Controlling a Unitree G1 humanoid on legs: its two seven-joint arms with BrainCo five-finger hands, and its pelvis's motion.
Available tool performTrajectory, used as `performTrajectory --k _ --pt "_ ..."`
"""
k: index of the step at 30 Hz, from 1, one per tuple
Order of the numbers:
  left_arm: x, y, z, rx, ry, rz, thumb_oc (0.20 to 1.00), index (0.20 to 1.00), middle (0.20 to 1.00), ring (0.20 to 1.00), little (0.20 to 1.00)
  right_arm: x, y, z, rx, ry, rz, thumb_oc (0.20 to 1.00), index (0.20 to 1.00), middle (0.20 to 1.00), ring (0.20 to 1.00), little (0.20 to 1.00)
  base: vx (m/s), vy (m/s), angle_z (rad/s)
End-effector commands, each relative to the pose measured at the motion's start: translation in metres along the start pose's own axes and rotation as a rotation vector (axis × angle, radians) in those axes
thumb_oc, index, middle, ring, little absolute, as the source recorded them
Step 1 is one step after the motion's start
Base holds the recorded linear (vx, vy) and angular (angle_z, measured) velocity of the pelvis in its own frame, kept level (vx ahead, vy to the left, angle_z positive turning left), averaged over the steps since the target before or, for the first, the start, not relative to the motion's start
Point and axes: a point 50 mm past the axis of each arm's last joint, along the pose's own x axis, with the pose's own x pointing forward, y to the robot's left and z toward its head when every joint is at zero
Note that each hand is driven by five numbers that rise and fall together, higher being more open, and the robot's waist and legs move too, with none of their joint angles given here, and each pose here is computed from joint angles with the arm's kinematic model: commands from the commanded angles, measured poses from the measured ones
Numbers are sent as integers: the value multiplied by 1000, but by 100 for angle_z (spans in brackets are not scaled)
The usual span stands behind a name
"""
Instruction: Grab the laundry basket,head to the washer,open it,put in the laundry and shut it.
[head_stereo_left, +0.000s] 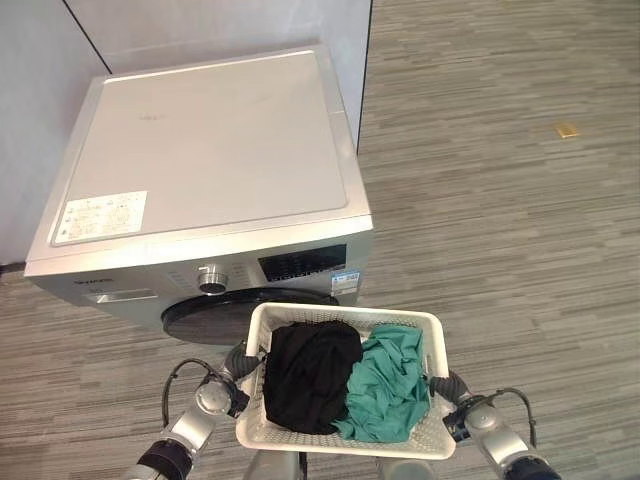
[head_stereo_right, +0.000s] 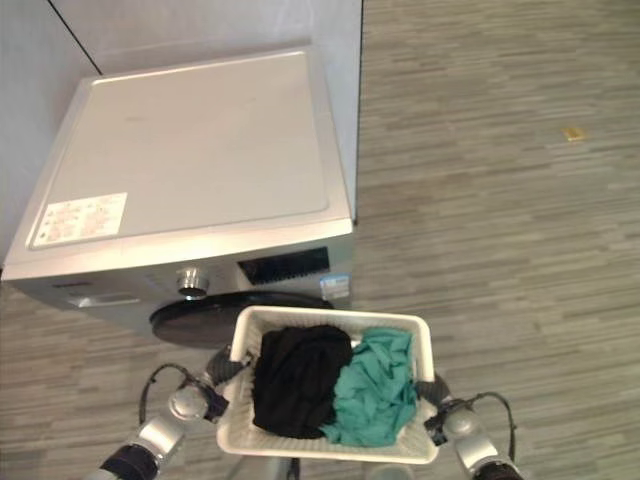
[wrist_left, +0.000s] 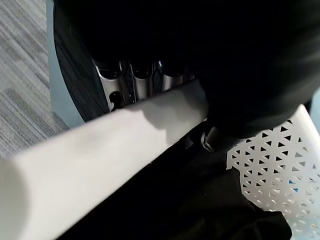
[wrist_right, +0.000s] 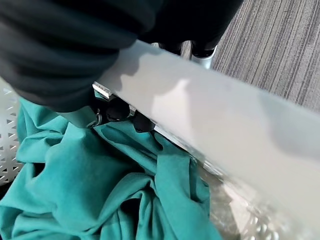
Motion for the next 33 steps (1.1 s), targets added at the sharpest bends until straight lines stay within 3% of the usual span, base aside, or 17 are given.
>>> performTrajectory --k 1,5,8,12,17,22,29,33 --pt "10 -3 57 -49 -239 -4 200 200 200 200 200 -5 4 8 -88 -78 28 200 200 200 200 200 18 23 27" --pt "10 6 64 -8 -272 33 200 200 200 200 200 -8 1 10 -82 -101 10 200 200 200 200 200 -70 42 44" --pt "2 35 75 11 -342 136 200 200 200 200 200 -12 -6 20 -84 -166 -19 200 200 200 200 200 -136 77 6" --pt "-38 74 54 67 -380 242 200 200 200 200 200 -37 -16 25 -149 -275 -7 200 200 200 200 200 -71 80 -20" --pt "-44 64 32 3 -314 188 200 200 200 200 200 -37 -10 26 -197 -269 62 200 200 200 200 200 -93 46 -34" --pt "-30 49 31 5 -273 148 200 200 200 200 200 -22 -4 60 -235 -354 50 200 200 200 200 200 -204 -140 -18" --pt "-17 38 69 8 -381 159 200 200 200 200 200 -43 -30 82 -201 -492 -80 200 200 200 200 200 -188 -85 148" --pt "-21 42 85 56 -455 180 200 200 200 200 200 -58 -40 90 -230 -561 -113 200 200 200 200 200 -120 135 38"
